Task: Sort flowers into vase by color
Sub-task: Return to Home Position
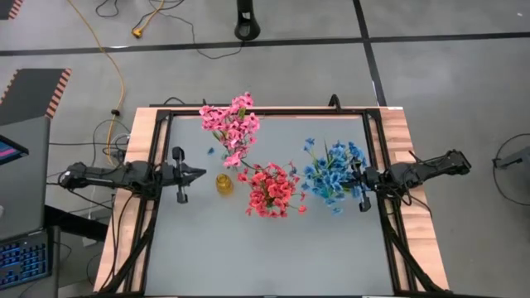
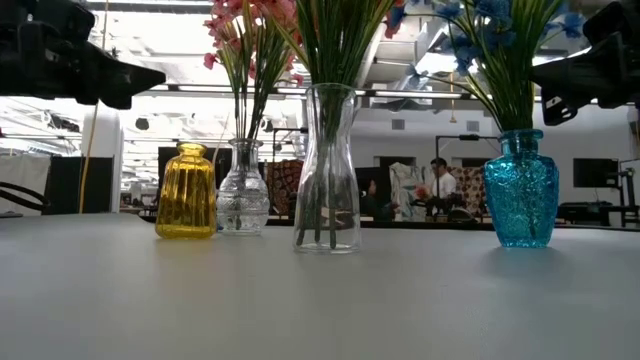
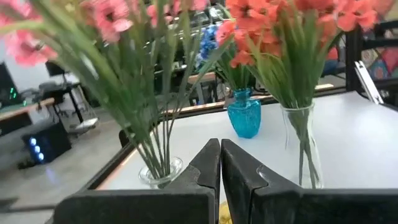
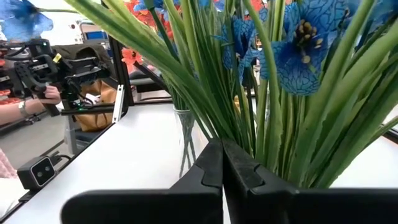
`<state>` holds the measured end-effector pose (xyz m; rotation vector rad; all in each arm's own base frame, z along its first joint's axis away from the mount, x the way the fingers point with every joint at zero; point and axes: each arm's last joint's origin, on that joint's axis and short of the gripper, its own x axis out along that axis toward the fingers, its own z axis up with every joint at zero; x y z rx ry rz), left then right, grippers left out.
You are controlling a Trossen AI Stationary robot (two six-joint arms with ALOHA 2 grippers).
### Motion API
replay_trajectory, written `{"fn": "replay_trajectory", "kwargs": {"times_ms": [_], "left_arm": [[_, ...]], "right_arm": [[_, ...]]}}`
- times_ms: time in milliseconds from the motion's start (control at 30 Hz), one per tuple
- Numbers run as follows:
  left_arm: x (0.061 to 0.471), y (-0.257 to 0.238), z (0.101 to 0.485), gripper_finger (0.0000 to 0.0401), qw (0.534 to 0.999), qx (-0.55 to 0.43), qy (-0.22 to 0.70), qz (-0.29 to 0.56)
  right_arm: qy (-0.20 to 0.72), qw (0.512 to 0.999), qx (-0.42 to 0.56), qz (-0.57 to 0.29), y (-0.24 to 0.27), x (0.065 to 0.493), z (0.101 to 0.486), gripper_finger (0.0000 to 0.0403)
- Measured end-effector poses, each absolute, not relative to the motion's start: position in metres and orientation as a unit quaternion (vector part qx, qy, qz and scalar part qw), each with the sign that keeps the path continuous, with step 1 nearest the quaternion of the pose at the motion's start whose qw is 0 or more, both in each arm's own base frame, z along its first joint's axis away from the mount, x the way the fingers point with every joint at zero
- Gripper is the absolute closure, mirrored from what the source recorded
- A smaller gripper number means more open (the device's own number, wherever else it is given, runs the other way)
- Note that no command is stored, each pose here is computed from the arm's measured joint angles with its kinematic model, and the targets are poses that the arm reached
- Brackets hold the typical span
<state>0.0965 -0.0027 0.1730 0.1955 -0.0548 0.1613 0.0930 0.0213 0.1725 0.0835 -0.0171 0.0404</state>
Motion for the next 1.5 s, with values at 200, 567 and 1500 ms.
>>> {"fn": "replay_trajectory", "kwargs": {"times_ms": [200,567,1500], "left_arm": [[0.0969,-0.0049,0.1718,0.0399,0.99,0.133,-0.024,0.042],[0.097,-0.0062,0.171,0.0399,0.996,0.082,-0.025,0.018],[0.0971,-0.006,0.1705,0.0399,0.997,0.072,-0.025,0.021]], "right_arm": [[-0.009,0.999,0.027,0.02,0.0213,0.093,0.1724,0.0367],[-0.007,1.0,0.023,0.02,0.0214,0.0932,0.1721,0.0365],[-0.007,0.999,0.024,0.021,0.0214,0.0932,0.1719,0.0365]]}}
